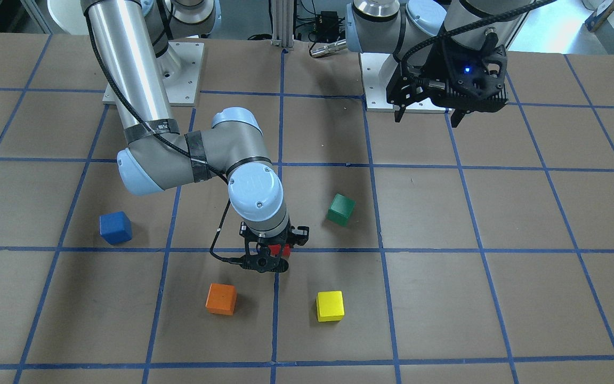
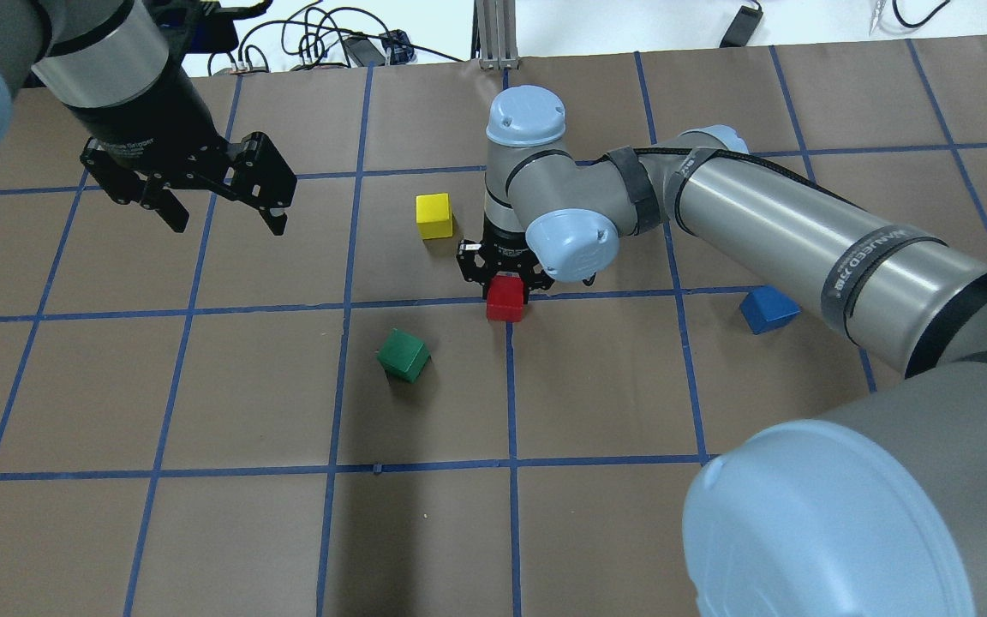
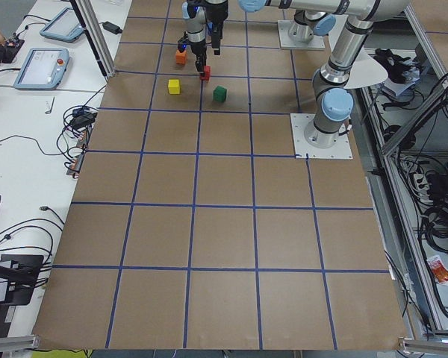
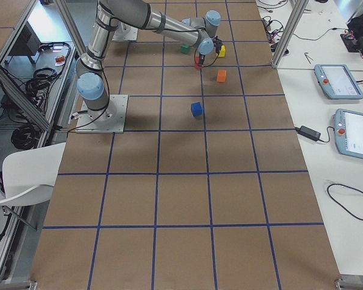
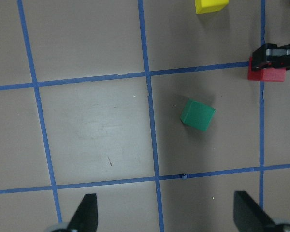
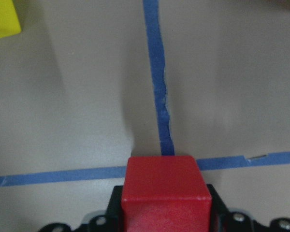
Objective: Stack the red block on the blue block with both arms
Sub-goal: 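Lift the red cube with the right gripper and carry it above the blue cube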
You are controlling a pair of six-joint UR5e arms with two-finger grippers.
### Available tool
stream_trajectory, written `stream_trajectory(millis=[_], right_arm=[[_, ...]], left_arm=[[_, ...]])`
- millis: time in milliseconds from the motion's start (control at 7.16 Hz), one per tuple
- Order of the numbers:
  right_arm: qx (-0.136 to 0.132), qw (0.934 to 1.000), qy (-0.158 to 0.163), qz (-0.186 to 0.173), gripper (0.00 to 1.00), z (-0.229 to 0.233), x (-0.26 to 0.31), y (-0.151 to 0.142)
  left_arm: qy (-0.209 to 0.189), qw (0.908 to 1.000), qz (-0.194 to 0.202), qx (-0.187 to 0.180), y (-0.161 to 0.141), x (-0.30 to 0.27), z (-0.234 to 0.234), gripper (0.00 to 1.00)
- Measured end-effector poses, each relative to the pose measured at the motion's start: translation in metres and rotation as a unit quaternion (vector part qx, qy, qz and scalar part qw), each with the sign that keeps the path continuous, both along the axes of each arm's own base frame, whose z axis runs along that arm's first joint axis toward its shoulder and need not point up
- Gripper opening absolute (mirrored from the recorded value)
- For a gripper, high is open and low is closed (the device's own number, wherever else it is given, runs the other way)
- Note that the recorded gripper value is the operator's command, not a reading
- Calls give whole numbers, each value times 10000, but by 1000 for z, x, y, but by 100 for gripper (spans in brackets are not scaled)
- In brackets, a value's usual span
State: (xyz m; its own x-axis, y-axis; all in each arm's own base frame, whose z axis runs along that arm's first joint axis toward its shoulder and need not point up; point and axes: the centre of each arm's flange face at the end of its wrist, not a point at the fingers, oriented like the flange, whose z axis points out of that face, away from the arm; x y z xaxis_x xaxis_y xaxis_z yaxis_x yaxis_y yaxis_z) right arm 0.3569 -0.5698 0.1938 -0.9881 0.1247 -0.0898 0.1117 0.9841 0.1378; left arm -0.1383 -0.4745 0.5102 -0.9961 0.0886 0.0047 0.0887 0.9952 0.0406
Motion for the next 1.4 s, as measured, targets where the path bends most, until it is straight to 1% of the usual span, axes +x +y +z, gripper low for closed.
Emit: stream_trajectory(millis=[140, 279, 419, 699, 838, 978, 1118, 1397], right_arm=[[-90, 10000, -20, -3, 0, 8, 1, -3], [-215, 9998, -41, -14, 0, 24, 0, -8], [-275, 9996, -30, -35, 0, 46, -2, -16], [-147, 9997, 66, -173, 0, 92, -22, -35], [-61, 9994, 135, -306, 0, 117, -45, -46], [-7, 9992, 181, -348, 0, 140, -78, -53], [68, 9994, 197, -263, 0, 157, -114, -56], [220, 9992, 210, -242, 0, 184, -185, -49]], left_arm=[[3, 10000, -20, -14, 1, 0, 1, 100], [0, 10000, -32, -32, 1, 0, 2, 100], [-2, 10000, -37, -72, 0, 0, 3, 100], [-1, 9998, -34, -184, -4, 0, 4, 100], [-4, 9998, -36, -207, -5, 0, 5, 100], [-8, 9998, -41, -206, -5, 0, 4, 100], [-11, 9998, -40, -203, -5, 0, 4, 100], [-14, 9998, -31, -198, -5, 0, 3, 100]])
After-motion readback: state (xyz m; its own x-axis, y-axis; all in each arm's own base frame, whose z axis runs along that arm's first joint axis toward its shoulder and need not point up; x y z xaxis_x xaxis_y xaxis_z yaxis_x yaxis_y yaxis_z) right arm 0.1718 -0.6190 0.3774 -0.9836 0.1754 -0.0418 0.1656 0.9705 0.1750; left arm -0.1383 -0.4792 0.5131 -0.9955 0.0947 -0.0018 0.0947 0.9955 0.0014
